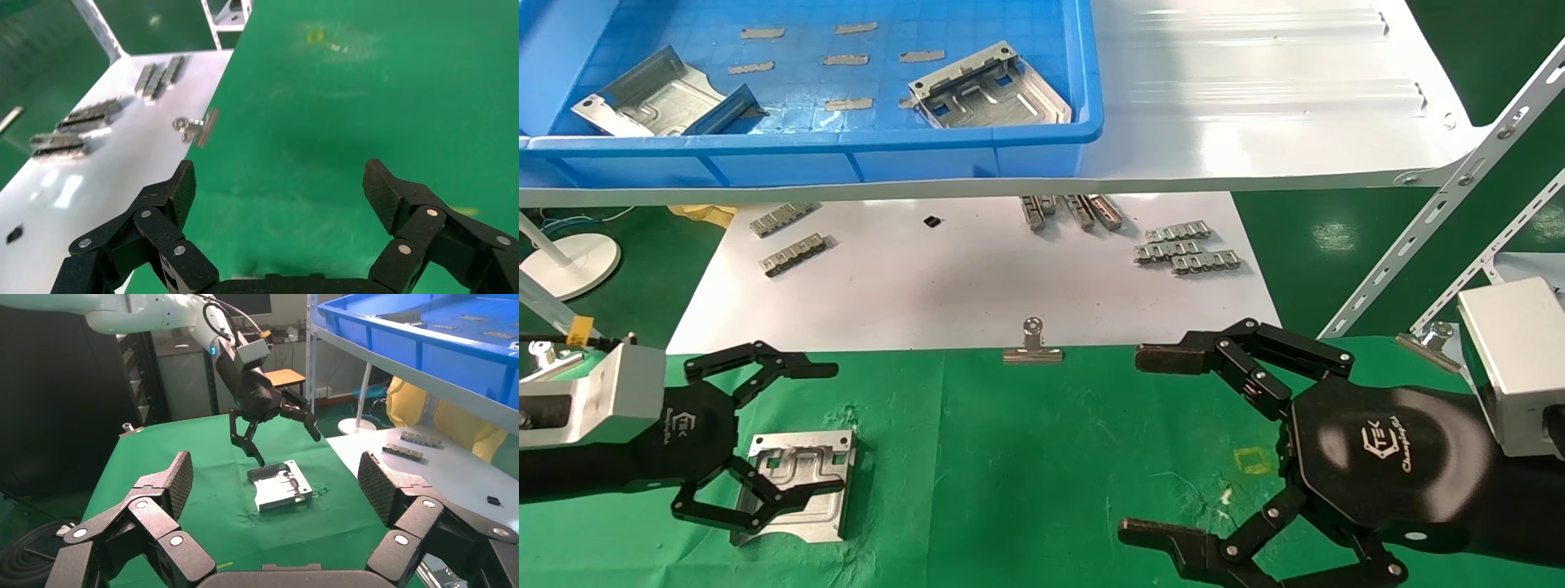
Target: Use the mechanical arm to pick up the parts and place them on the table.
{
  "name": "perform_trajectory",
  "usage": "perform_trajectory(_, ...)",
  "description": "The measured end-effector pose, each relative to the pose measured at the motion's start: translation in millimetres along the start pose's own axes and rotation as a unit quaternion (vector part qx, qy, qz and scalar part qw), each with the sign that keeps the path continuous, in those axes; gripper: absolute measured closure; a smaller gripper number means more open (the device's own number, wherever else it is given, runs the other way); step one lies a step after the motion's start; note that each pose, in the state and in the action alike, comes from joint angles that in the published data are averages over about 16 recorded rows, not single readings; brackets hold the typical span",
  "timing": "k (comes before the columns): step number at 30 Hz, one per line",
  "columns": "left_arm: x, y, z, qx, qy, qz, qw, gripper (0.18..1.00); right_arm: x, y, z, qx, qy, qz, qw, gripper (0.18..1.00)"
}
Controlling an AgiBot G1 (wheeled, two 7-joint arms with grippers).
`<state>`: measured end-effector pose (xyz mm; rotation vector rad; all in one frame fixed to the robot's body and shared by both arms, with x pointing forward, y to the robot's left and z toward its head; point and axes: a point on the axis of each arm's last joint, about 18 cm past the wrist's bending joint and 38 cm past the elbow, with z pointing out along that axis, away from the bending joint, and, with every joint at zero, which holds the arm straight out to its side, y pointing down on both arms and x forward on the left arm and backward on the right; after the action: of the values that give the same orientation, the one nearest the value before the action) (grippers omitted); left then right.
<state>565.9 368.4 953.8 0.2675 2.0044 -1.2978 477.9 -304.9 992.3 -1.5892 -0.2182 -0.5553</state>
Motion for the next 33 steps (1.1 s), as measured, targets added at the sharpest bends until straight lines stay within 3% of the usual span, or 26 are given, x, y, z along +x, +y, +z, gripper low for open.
perform_trajectory(33, 30, -70, 14, 0.123, 0.025, -0.076, 0.9892, 0.184, 0, 0, 0, 0.0, 0.0, 0.0, 1.0, 0.179)
